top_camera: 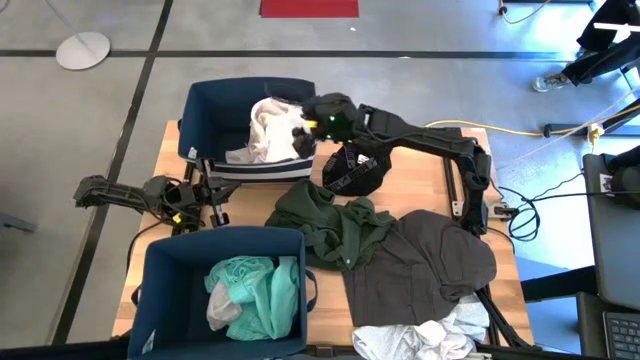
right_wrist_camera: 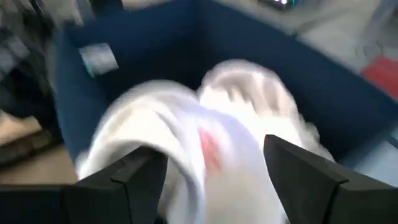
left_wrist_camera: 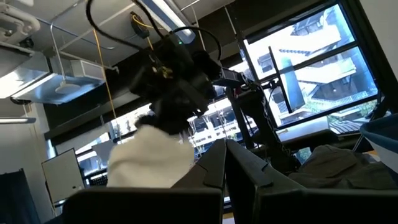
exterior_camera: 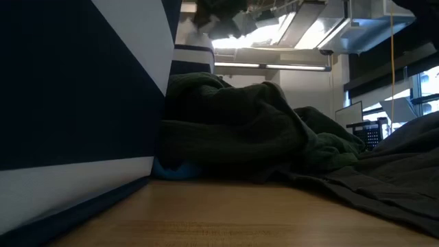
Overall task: Sort clothes
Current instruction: Put the white underwear into the top blue laundry bin, then put the dark green polo shirt into the bottom blue laundry bin
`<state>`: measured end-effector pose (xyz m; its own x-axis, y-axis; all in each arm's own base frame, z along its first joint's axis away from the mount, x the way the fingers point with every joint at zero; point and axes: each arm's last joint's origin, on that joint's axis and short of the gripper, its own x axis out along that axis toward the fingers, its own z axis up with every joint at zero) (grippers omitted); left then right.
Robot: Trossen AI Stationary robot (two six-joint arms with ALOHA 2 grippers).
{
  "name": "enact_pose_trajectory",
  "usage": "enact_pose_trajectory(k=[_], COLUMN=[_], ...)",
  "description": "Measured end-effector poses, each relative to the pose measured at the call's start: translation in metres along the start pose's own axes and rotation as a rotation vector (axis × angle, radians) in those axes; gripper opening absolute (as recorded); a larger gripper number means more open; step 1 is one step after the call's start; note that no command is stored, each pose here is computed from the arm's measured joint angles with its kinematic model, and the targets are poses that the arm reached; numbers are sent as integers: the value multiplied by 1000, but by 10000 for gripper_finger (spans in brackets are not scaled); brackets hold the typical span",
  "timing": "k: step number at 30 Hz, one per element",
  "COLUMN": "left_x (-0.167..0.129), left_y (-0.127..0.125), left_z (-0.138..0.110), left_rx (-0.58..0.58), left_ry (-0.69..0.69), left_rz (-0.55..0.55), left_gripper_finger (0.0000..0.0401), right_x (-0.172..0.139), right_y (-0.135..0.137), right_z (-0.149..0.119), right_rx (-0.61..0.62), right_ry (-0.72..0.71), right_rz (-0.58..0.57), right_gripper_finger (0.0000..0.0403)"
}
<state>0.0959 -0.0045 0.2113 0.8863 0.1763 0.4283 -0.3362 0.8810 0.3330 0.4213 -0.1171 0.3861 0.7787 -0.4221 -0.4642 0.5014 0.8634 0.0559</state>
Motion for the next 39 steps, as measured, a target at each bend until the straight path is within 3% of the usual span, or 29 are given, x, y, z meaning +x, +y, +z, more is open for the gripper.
enact_pose_trajectory(k=[8,17,26,39], left_x=[0,0,0,0], left_y=[1,0,0,0], left_z=[1,0,1,0], left_rx=[4,6,-2,-17], left_ry=[-9,-3,-5,-3], left_rz=[5,2,3,2], left_gripper_finger=[0,0,0,0], right_x=[-55,-158,-221,-231], right_y=[-8,8,49,117], right_z=[11,13,-32,-139], right_rx=[-9,-10,-39,-125], right_ry=[36,61,321,562], right_rz=[-16,86,146,73], right_gripper_finger=[266,266,266,266])
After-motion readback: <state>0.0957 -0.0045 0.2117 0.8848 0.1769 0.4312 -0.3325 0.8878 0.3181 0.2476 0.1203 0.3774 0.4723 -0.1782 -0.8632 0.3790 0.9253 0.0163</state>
